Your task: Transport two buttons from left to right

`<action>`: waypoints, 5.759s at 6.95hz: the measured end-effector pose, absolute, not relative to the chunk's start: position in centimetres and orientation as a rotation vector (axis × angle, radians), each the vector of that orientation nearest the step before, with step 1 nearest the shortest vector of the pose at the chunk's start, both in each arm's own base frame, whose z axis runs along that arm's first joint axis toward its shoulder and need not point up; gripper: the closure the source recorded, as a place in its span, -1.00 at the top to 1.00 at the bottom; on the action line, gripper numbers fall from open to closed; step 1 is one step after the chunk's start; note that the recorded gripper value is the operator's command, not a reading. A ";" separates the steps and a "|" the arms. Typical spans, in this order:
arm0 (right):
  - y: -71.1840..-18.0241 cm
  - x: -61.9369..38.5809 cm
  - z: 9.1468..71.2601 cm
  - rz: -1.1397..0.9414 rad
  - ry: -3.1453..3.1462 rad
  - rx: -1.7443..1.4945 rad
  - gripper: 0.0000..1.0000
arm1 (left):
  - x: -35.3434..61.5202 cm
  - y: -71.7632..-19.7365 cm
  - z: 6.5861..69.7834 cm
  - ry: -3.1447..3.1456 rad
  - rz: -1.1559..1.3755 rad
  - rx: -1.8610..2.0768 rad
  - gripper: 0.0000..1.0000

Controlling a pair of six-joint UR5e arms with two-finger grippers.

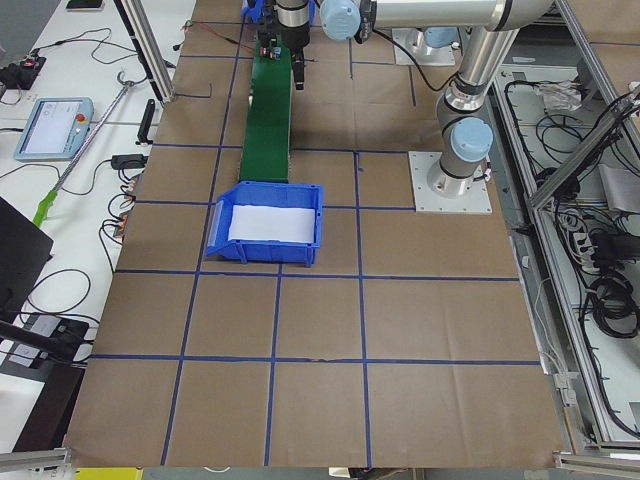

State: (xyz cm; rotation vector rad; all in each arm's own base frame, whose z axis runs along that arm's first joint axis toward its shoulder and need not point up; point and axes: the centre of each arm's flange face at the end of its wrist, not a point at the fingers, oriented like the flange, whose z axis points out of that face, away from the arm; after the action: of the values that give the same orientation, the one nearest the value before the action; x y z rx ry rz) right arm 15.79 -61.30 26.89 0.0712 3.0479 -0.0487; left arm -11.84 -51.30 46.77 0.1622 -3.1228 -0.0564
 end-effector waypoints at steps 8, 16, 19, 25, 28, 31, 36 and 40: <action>-63.5 14.5 28.7 0.008 3.124 0.032 -0.89 | -11.8 -51.3 46.9 -3.124 -0.055 0.131 1.00; -63.3 -18.8 34.5 -0.108 3.183 -0.068 -0.87 | -11.9 -51.3 46.9 -3.124 -0.053 0.066 1.00; -64.3 -20.9 28.5 -0.015 3.151 -0.059 -0.86 | -11.9 -51.3 46.9 -3.124 -0.054 0.066 1.00; -66.3 -21.4 23.5 -0.014 3.148 -0.087 -0.82 | -11.9 -51.3 46.9 -3.124 -0.052 0.055 1.00; -66.2 -21.0 22.3 0.016 3.135 -0.090 0.98 | -11.9 -51.4 47.1 -3.124 -0.046 0.015 1.00; -66.2 -20.9 22.7 0.006 3.127 -0.094 0.99 | -11.9 -51.4 47.0 -3.124 -0.048 0.011 1.00; -64.7 -19.4 36.3 -0.104 3.162 -0.105 0.99 | -11.9 -51.3 47.0 -3.124 -0.049 0.011 1.00; -59.8 -7.5 48.9 -0.248 3.114 -0.253 1.00 | -11.9 -51.3 47.0 -3.124 -0.049 0.013 1.00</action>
State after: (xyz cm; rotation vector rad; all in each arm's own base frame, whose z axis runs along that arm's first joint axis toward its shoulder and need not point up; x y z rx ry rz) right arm -7.53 -59.76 48.94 -0.2527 3.1144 -0.2477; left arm -11.85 -51.29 46.97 0.0133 -3.1240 -0.0487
